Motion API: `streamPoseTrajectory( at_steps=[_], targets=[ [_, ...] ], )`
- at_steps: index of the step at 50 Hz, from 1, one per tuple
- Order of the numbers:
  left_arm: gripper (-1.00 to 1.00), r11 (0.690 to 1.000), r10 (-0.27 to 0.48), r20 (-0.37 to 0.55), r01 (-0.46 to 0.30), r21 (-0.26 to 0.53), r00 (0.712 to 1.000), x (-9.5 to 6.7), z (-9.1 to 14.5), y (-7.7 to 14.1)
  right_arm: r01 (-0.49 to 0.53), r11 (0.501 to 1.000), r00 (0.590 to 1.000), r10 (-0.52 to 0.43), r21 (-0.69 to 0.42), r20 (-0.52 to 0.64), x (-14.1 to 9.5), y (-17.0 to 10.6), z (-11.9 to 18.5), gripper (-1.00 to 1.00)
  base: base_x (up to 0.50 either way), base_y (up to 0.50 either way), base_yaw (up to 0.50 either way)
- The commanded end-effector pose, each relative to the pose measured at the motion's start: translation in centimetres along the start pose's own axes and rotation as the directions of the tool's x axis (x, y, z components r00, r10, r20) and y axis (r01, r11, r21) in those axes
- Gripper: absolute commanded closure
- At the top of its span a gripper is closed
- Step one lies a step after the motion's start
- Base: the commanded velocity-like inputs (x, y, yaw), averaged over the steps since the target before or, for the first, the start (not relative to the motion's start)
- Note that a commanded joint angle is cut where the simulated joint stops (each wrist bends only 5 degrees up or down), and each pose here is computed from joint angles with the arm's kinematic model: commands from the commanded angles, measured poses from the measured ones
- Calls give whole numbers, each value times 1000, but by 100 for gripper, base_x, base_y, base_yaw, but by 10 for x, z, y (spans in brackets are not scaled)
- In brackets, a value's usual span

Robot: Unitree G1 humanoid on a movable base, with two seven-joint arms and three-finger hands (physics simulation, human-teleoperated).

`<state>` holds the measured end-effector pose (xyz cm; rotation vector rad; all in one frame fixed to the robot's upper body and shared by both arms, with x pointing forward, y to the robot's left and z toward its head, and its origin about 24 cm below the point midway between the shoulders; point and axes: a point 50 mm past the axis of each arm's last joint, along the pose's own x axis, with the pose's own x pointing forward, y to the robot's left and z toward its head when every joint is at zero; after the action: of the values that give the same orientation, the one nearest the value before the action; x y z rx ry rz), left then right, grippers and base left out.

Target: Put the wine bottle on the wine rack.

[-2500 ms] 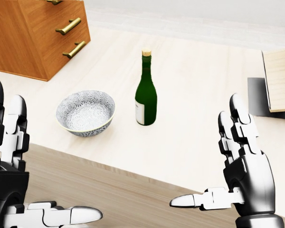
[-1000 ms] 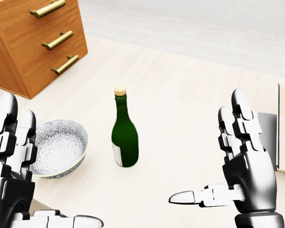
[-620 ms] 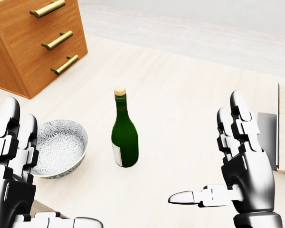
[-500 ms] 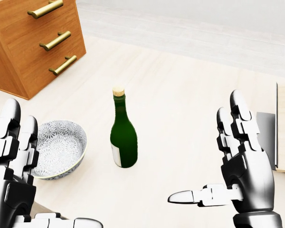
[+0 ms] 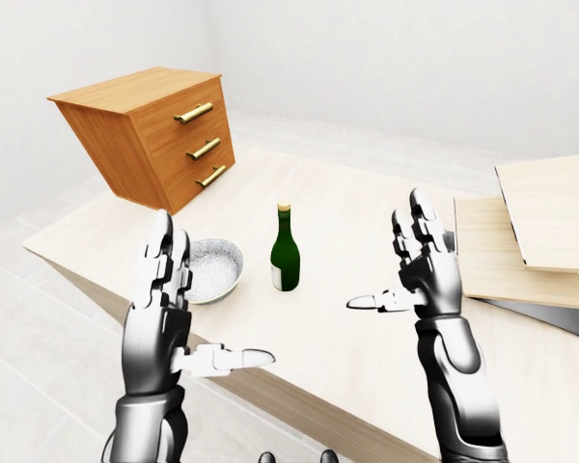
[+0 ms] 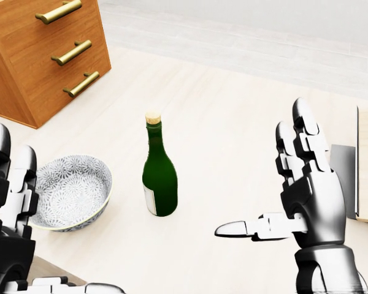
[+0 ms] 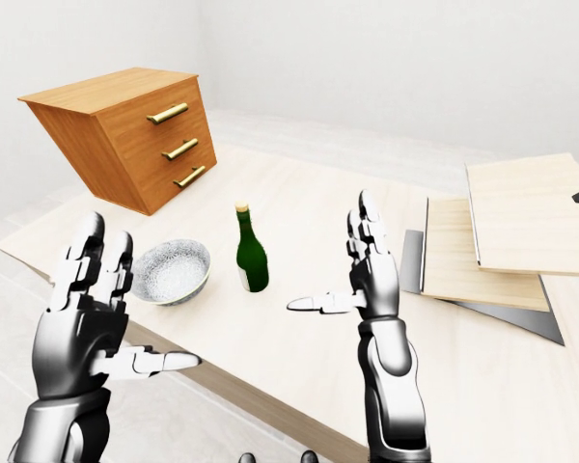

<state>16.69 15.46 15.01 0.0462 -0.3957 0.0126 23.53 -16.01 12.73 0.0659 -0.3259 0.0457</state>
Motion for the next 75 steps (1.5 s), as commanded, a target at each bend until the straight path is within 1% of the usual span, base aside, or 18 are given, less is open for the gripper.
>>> streamPoseTrajectory(
  at_steps=[1,7,10,13,15,21,24,27,30,34,40,46,52,58,61,65,70,75],
  targets=[
    [-100,1000,13,39,-13,5,999,-1,10,5,-5,1000,1000,5,-1,-24,28,0,-11,-100,0,0,0],
    [-100,1000,21,74,-22,10,997,-3,19,9,0,1000,999,-1,-8,-39,42,1,-16,-100,0,0,0],
    [-100,1000,25,81,-26,14,996,-4,21,11,13,1000,998,-12,13,-60,49,-1,-21,-100,0,0,0],
    [-100,999,29,87,-30,18,996,-6,23,13,11,1000,998,-10,8,-68,56,2,-23,-100,0,0,0],
    [-100,999,35,93,-37,20,995,-8,26,16,-2,1000,995,3,6,-102,64,5,-31,-100,0,0,0],
    [-100,999,43,90,-46,28,995,-10,27,20,-11,1000,995,12,18,-99,79,12,-29,-100,0,0,0],
    [-100,998,49,108,-53,35,993,-11,31,24,-25,1000,995,27,19,-91,90,18,-26,-100,0,0,0],
    [-100,998,50,119,-55,39,992,-11,33,25,-30,999,995,32,22,-92,95,21,-25,-100,0,0,0],
    [-100,997,53,116,-58,42,992,-11,32,26,-39,999,995,41,18,-92,102,25,-23,-100,0,0,0],
    [-100,997,54,110,-59,42,993,-12,31,27,-52,998,993,53,19,-107,105,30,-26,-100,0,0,0],
    [-100,997,55,128,-61,43,990,-12,35,28,-61,998,993,63,21,-98,116,37,-21,-100,0,0,0],
    [-100,997,57,123,-63,45,991,-13,35,29,-65,998,990,66,18,-123,121,39,-25,-100,0,0,0],
    [-100,997,63,99,-67,42,993,-14,29,31,-77,997,974,77,6,-212,127,45,-43,-100,0,0,0],
    [-100,996,68,101,-73,44,993,-14,29,34,-81,997,965,78,1,-251,132,48,-49,-100,0,0,0],
    [-100,996,72,108,-77,46,992,-13,30,35,-85,996,964,84,4,-251,135,51,-47,-100,0,0,0],
    [-100,995,77,105,-82,47,992,-14,29,37,-99,995,956,96,3,-276,135,56,-52,-100,0,0,0],
    [-100,995,79,105,-85,48,991,-14,29,38,-110,994,957,107,3,-269,137,60,-50,-100,0,0,0],
    [-100,995,77,115,-83,50,990,-13,31,37,-124,992,943,118,0,-311,136,65,-59,-100,0,0,0]
  ],
)
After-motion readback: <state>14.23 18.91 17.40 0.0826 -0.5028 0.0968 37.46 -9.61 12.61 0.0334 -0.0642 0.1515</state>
